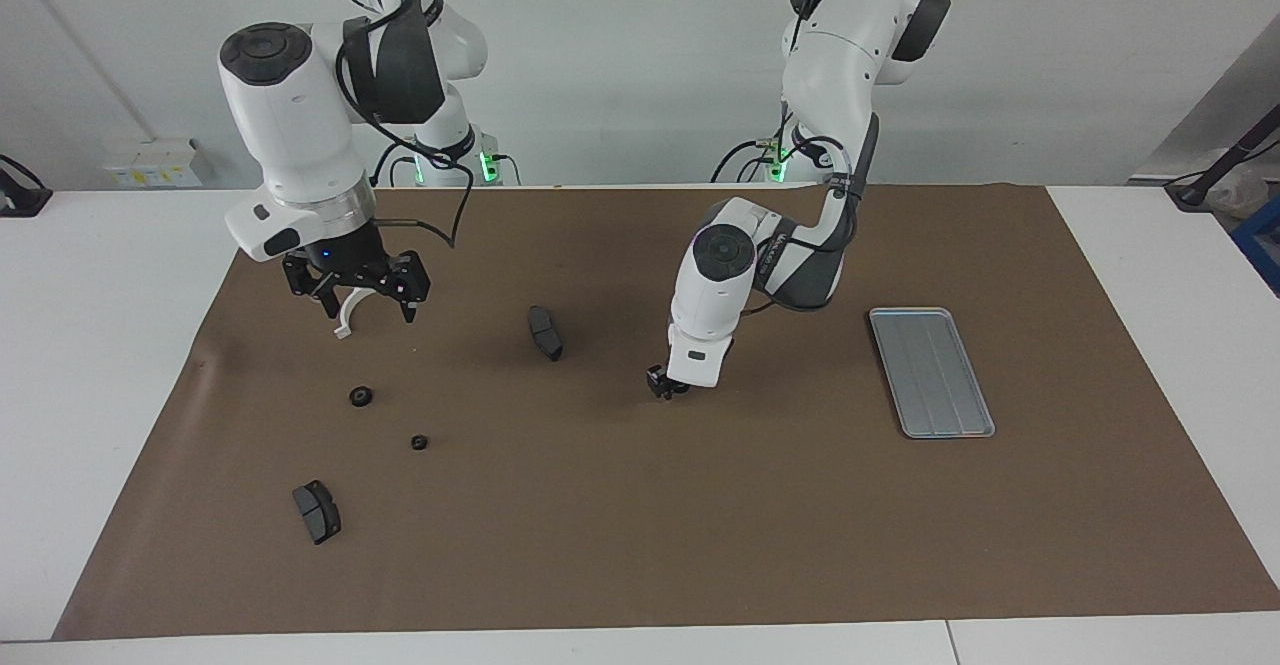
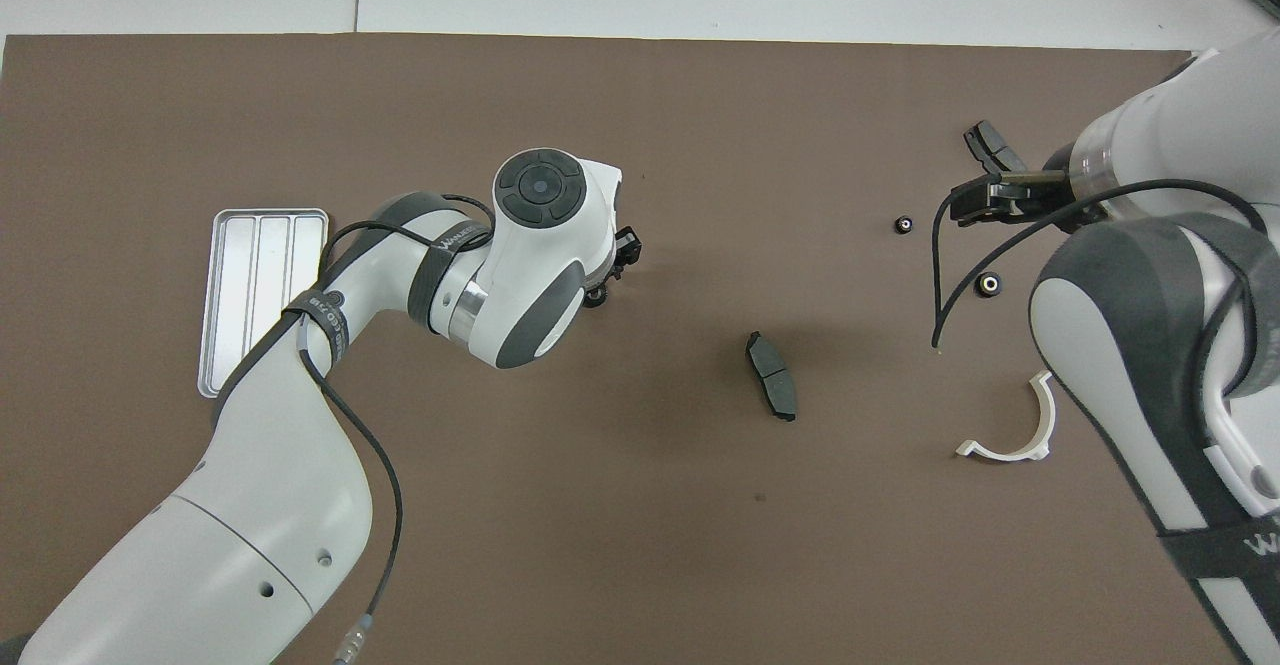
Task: Place bearing gear from tray to pile
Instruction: 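Carry the third gear from the tray to the center with the left gripper, then withdraw the left gripper to rest while the right gripper reaches the gear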
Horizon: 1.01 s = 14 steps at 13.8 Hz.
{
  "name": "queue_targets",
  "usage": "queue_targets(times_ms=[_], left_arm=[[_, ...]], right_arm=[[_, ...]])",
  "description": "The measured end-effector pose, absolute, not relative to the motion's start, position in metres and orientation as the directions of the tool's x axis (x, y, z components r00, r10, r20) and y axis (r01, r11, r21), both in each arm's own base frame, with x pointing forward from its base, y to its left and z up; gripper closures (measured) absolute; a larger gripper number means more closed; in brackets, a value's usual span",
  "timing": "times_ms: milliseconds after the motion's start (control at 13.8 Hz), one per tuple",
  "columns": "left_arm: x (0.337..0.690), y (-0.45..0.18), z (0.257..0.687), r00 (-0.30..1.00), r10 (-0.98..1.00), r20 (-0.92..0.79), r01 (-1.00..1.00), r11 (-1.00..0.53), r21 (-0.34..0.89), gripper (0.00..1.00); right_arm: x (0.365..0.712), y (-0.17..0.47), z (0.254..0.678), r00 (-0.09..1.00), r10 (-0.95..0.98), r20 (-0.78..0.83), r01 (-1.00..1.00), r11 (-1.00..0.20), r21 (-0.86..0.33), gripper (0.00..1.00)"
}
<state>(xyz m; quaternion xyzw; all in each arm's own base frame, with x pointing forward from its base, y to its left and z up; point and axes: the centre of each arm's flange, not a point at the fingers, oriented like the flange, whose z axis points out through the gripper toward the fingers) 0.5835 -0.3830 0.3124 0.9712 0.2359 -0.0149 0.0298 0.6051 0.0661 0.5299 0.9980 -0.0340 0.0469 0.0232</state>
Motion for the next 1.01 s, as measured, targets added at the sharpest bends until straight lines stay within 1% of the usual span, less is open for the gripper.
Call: queue_targets(times_ms=[217, 435, 724, 869, 1014], left_arm=[[0.603, -0.369, 0.342, 0.877, 0.479, -0.018, 0.48, -0.877, 0.038, 0.27], [0.633, -0.316, 0.399, 0.855, 0.518, 0.012, 0.518, -0.855, 0.015, 0.3], [0.65, -0.195, 0.477, 0.897, 0.442, 0.011, 0.442, -0.896, -0.038, 0.3], [0.65, -0.119, 0.507, 0.932, 0.363, -0.015, 0.362, -0.93, -0.063, 0.3], [0.642, -0.054, 0.533, 0.957, 0.285, -0.046, 0.282, -0.958, -0.056, 0.29]], right_arm=[[0.601, 0.103, 0.525, 0.995, -0.033, 0.091, -0.036, -0.999, 0.034, 0.0], [0.602, 0.151, 0.513, 0.993, -0.025, 0.115, -0.027, -1.0, 0.011, 0.0], [0.611, 0.202, 0.477, 0.991, -0.03, 0.127, -0.027, -0.999, -0.026, 0.0], [0.613, 0.233, 0.454, 0.994, -0.028, 0.11, -0.025, -0.999, -0.034, 0.0], [0.614, 0.269, 0.439, 0.992, -0.027, 0.125, -0.021, -0.999, -0.045, 0.0]])
